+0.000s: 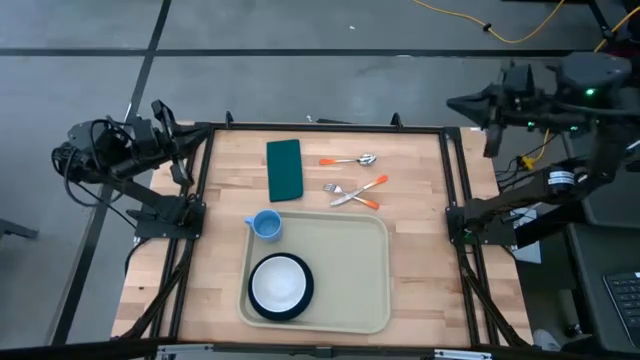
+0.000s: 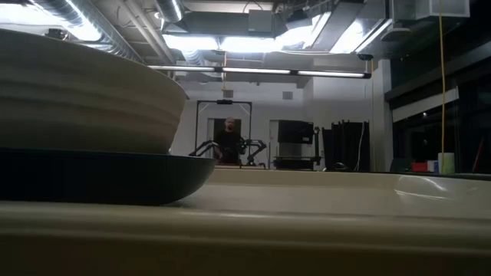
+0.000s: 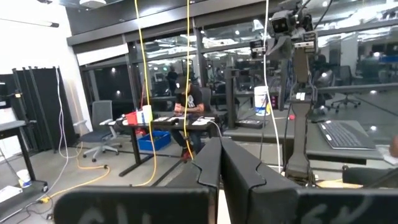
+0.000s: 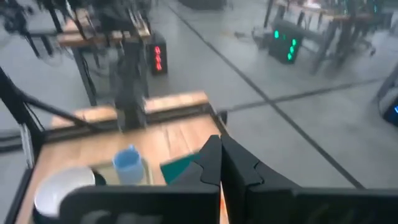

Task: Set up tray
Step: Put the green napkin on the gray tray to the right of the green plate

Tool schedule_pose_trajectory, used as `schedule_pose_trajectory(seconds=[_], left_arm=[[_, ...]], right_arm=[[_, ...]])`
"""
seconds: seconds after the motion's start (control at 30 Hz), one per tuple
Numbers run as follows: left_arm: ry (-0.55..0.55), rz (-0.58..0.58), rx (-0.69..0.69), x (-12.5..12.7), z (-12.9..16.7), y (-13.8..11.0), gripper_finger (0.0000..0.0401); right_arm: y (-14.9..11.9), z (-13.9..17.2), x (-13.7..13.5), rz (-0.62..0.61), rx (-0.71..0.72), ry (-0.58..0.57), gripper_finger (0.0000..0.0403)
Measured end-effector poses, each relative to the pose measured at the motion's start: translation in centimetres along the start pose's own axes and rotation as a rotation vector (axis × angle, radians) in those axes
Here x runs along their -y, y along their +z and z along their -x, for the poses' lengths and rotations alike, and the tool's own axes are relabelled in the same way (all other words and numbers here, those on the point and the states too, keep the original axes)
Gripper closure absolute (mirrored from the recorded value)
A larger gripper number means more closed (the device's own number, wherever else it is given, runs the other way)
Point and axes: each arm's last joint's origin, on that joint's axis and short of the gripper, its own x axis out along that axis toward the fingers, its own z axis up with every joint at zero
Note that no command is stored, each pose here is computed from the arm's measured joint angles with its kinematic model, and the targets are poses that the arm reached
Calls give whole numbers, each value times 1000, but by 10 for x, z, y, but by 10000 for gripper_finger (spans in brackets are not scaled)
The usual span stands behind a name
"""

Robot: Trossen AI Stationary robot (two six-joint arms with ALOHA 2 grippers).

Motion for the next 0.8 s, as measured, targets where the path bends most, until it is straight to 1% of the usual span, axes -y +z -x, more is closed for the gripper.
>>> schedule_pose_trajectory(seconds=[0.1, 0.2, 0.3, 0.4, 0.53, 0.63, 0.7, 0.8], left_arm=[[-3, -12, -13, 4, -4, -1, 399], [-5, -18, -20, 7, -7, -2, 397], [-6, -3, -24, 8, -8, -3, 396], [-11, 10, -23, 8, -8, -3, 397], [-46, 21, -18, 9, -8, -3, 399], [-51, 11, -35, 12, -10, -5, 396], [-56, 17, -59, 15, -13, -7, 394], [-55, 15, -117, 21, -18, -15, 393]], right_arm=[[-13, -9, -1, 4, -83, -7, 401], [-28, -34, -5, 9, -120, 34, 401], [-45, -61, -10, 2, -68, 95, 401], [-56, -76, -13, -25, 68, 139, 401], [-72, -104, -19, -59, 140, 203, 401], [-81, -126, -23, -65, 161, 259, 400], [-85, -136, -24, -64, 183, 266, 400], [-95, -151, -26, -61, 144, 264, 400]])
